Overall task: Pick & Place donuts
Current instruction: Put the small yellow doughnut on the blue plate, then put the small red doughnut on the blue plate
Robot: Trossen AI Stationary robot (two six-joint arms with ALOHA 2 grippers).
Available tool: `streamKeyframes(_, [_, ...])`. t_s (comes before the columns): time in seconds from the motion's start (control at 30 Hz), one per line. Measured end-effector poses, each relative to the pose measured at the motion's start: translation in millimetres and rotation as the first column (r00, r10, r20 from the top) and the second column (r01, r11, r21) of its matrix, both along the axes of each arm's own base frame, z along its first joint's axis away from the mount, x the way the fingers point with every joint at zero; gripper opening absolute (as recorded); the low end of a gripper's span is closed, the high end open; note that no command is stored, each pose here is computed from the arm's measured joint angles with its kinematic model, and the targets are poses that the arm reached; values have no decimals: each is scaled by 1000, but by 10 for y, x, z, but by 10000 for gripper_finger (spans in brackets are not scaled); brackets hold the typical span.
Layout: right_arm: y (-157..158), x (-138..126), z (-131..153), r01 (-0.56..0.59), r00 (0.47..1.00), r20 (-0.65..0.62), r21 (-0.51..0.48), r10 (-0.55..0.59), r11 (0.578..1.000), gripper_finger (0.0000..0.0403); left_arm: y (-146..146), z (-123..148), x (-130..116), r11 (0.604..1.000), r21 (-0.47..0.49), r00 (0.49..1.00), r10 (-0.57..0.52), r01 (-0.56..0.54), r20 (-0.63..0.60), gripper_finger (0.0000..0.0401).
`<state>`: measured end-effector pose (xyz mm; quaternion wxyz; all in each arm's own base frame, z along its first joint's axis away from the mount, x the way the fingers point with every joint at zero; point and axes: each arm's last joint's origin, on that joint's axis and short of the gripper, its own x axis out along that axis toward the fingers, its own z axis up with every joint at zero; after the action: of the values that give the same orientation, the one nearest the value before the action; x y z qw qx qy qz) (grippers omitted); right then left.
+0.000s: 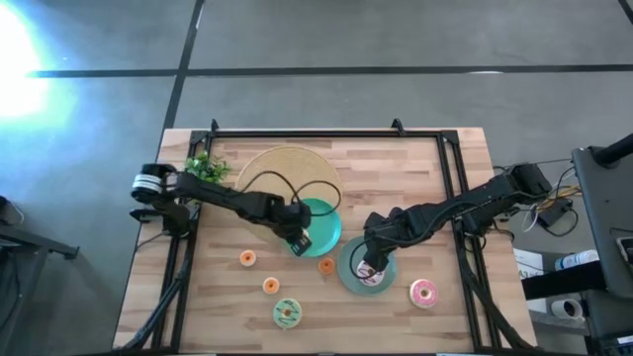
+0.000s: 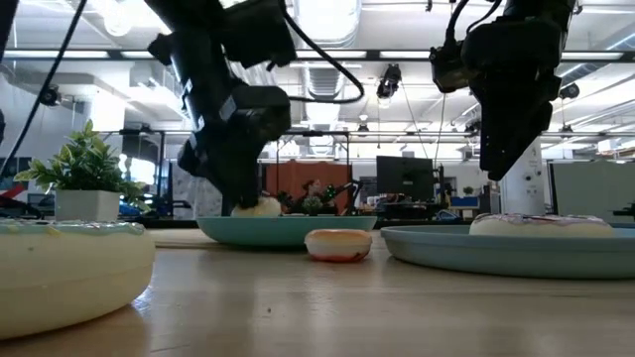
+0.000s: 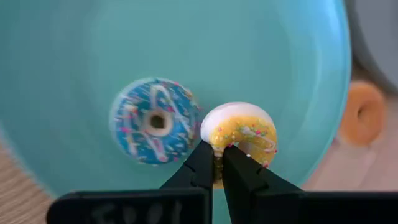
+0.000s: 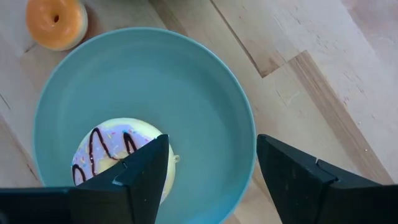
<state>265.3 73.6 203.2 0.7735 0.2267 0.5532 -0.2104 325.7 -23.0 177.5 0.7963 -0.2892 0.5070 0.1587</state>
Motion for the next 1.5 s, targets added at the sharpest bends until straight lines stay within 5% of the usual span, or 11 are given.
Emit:
streamKeyframes(0.17, [-1,-2,-4,0,1000,-1,0,0,1000,235,-33,-71,40,999,-34,999,-23,22,-27,10])
streamKeyframes(0.53, [-3,-9,-14,-21,1000,-7,-9,21,1000,235,-26,127,-82,1000,-16,1000,-11,11,-25,99])
streamKeyframes(0.83, [-6,-21,-31,-40,999,-17,-15,39,999,235,-30,451,-409,999,45,997,-7,10,-80,104])
streamKeyframes(1.03, [-4,-23,-35,-40,999,-18,-15,39,999,235,-304,533,-816,991,51,980,-112,121,-164,103])
streamKeyframes(1.33, [-9,-35,-59,-44,999,-24,-19,44,999,235,-709,212,-1253,970,-41,937,-242,240,-253,103])
streamKeyframes(1.5, [-10,-38,-65,-41,999,-26,-18,40,999,235,-1081,181,-1363,917,123,921,-363,380,-140,103])
